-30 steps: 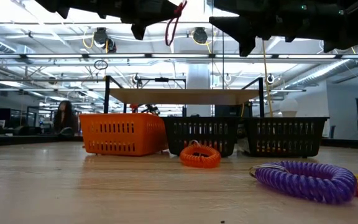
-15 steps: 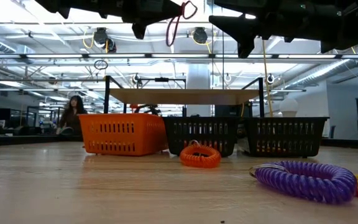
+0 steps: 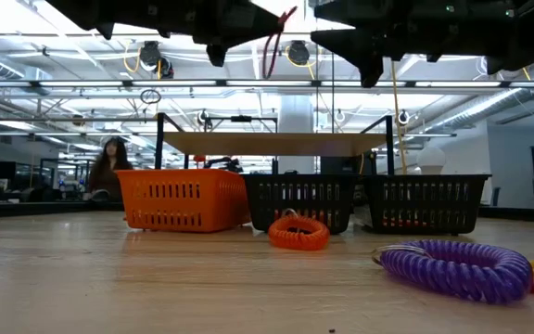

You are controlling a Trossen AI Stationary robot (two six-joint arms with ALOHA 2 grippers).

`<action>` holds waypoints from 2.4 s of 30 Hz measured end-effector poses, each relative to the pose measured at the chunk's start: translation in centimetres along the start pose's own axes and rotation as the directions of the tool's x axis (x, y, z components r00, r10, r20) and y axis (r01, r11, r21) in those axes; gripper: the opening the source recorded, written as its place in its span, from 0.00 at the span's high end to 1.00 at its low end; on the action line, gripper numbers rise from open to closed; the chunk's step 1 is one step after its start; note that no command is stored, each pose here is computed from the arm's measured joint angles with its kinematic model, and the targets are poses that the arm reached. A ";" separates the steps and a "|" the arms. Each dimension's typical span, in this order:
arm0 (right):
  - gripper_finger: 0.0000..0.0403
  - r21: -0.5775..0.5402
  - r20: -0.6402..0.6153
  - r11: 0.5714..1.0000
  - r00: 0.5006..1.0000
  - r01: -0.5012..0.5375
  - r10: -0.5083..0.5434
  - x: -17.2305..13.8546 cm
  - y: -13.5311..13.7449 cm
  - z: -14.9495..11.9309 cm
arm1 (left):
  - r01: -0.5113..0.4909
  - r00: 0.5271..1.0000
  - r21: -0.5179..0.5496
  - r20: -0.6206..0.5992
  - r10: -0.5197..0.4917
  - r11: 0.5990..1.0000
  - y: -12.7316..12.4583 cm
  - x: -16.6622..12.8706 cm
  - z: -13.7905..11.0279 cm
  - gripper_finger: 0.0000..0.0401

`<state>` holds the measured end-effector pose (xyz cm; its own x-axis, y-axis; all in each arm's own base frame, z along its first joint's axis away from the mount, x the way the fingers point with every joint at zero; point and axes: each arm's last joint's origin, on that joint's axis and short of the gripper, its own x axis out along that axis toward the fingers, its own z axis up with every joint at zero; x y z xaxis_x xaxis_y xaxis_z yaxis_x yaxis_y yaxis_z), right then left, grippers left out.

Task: Pick & Place Office Desk Supplies
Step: Put the red rubber band into the right black bin

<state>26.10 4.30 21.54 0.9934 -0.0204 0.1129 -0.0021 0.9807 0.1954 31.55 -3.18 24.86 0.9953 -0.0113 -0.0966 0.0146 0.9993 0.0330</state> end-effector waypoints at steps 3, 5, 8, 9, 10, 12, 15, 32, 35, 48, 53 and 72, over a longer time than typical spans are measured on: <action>0.59 0.021 -0.002 0.999 1.000 -0.025 0.025 0.0 0.0 0.0 | -0.007 1.000 -0.002 0.011 0.007 1.000 0.2 0.0 0.1 1.00; 0.59 0.030 -0.003 0.999 0.999 -0.042 0.042 0.0 -0.1 0.0 | -0.010 1.000 -0.005 0.013 0.010 1.000 0.3 0.0 0.2 1.00; 0.59 0.046 -0.009 0.998 0.999 -0.038 0.038 0.1 -0.2 0.0 | -0.010 1.000 -0.007 0.020 0.010 1.000 0.3 0.0 0.2 1.00; 0.59 0.046 -0.016 0.998 0.999 -0.034 0.035 0.1 -0.2 -0.1 | -0.010 1.000 -0.007 0.020 0.010 1.000 0.3 0.0 0.2 1.00; 0.59 0.046 -0.019 0.998 0.999 -0.033 0.034 0.1 -0.3 -0.1 | -0.010 1.000 -0.008 0.020 0.010 1.000 0.3 0.0 0.2 1.00; 0.59 0.052 -0.016 0.998 0.999 -0.033 0.034 0.1 -0.3 -0.1 | -0.010 1.000 -0.008 0.024 0.010 1.000 0.3 0.0 0.3 1.00; 0.59 0.076 -0.020 0.995 0.998 -0.065 0.066 0.1 -0.2 0.0 | -0.018 0.999 -0.011 0.050 0.019 1.000 0.4 0.0 0.5 1.00; 0.59 0.109 -0.018 0.983 0.988 -0.151 0.154 0.6 -0.1 0.1 | -0.029 0.998 -0.014 0.063 0.029 0.999 0.4 0.0 0.6 1.00; 0.59 0.128 -0.022 0.972 0.979 -0.196 0.201 1.5 0.1 -0.1 | -0.035 0.997 -0.014 0.063 0.036 0.999 0.4 0.0 0.6 1.00; 0.59 0.069 -0.051 0.980 0.981 -0.184 0.188 4.6 0.3 -1.2 | -0.054 0.999 -0.005 -0.012 0.053 0.999 0.4 0.0 -0.1 1.00; 0.62 0.059 -0.043 0.981 0.982 -0.182 0.185 4.5 0.3 -1.0 | -0.053 0.998 -0.002 -0.028 0.053 0.999 0.4 0.0 -0.2 1.00; 1.00 -0.002 -0.094 0.983 0.978 -0.185 0.184 4.4 0.3 -1.4 | -0.050 0.998 0.051 -0.038 0.052 0.997 0.4 0.0 -0.3 0.93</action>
<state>30.66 4.80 20.75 0.9824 0.1785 0.0551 -0.1853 0.9680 0.1689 31.53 -2.74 24.53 0.9903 0.0421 -0.1324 -0.0304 0.9956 0.0886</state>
